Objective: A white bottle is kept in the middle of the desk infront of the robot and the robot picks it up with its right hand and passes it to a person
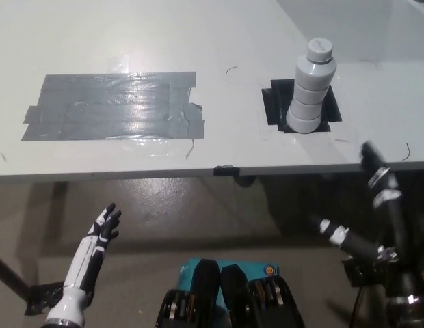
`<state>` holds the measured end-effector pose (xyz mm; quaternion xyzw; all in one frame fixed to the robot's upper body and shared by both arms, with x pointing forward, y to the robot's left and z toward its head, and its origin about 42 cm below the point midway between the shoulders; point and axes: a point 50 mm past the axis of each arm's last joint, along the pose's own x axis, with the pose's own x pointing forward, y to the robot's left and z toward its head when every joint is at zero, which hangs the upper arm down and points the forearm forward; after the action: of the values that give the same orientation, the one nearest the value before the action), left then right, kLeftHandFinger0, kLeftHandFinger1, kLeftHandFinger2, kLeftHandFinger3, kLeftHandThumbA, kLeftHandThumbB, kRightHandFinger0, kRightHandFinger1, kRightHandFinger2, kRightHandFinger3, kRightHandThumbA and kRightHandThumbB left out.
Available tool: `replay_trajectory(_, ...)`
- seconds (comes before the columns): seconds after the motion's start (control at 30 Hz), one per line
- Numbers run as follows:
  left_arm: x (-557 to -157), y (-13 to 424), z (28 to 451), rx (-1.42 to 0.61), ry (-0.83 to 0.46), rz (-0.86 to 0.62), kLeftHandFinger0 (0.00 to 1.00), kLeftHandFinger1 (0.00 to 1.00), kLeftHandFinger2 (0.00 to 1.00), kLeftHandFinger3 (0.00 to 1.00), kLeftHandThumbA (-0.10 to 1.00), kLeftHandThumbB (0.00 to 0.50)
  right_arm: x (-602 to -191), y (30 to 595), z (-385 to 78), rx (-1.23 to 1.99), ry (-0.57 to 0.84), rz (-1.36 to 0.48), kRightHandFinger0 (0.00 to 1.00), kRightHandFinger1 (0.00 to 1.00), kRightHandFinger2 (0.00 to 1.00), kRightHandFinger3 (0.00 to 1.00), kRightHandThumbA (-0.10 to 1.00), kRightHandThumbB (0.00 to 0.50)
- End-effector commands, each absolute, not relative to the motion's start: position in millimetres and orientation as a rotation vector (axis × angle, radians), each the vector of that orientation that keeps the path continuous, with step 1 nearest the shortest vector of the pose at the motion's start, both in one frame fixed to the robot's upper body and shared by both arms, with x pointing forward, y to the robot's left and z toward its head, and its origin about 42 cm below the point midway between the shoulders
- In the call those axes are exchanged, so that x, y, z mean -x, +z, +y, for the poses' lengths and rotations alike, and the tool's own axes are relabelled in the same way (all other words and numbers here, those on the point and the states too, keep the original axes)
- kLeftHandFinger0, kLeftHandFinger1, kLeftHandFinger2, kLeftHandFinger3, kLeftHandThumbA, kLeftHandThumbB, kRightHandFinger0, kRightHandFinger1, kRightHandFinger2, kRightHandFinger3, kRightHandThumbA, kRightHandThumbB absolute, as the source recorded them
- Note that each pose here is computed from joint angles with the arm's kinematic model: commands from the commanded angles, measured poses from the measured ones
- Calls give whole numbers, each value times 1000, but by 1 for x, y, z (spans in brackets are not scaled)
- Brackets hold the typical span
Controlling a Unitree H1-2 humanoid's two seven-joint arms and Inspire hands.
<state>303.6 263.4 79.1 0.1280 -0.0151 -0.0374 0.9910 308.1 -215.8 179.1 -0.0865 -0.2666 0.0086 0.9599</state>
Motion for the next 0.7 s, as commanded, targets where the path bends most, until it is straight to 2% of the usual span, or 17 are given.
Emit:
replay_trajectory(0.0,-300,85,265,-275,-98,-94,989,1000,1000,1000,973,179,-335,211,-220,185,-69,-601,1000,1000,1000,1000,1000,323)
replay_trajectory(0.17,-289,79,263,-272,-97,-71,990,1000,1000,1000,970,170,-372,220,-224,166,-96,-528,1000,1000,1000,1000,1000,368)
replay_trajectory(0.3,-289,79,264,-276,-97,-68,998,1000,1000,1000,982,169,-417,228,-225,120,-110,-445,1000,1000,1000,1000,1000,307)
replay_trajectory(0.33,-289,80,265,-278,-96,-72,1000,1000,1000,1000,975,168,-425,229,-225,106,-111,-425,1000,1000,1000,1000,1000,308)
replay_trajectory(0.47,-291,83,266,-276,-96,-89,1000,1000,1000,1000,961,166,-461,233,-223,-43,-96,-341,1000,1000,1000,1000,999,377)
replay_trajectory(0.57,-293,86,265,-274,-92,-93,1000,1000,1000,1000,984,183,-481,233,-223,-60,-85,-311,1000,1000,1000,1000,1000,357)
replay_trajectory(0.67,-294,87,266,-270,-94,-92,1000,1000,1000,1000,998,198,-491,233,-220,-31,-94,-266,1000,1000,1000,1000,1000,370)
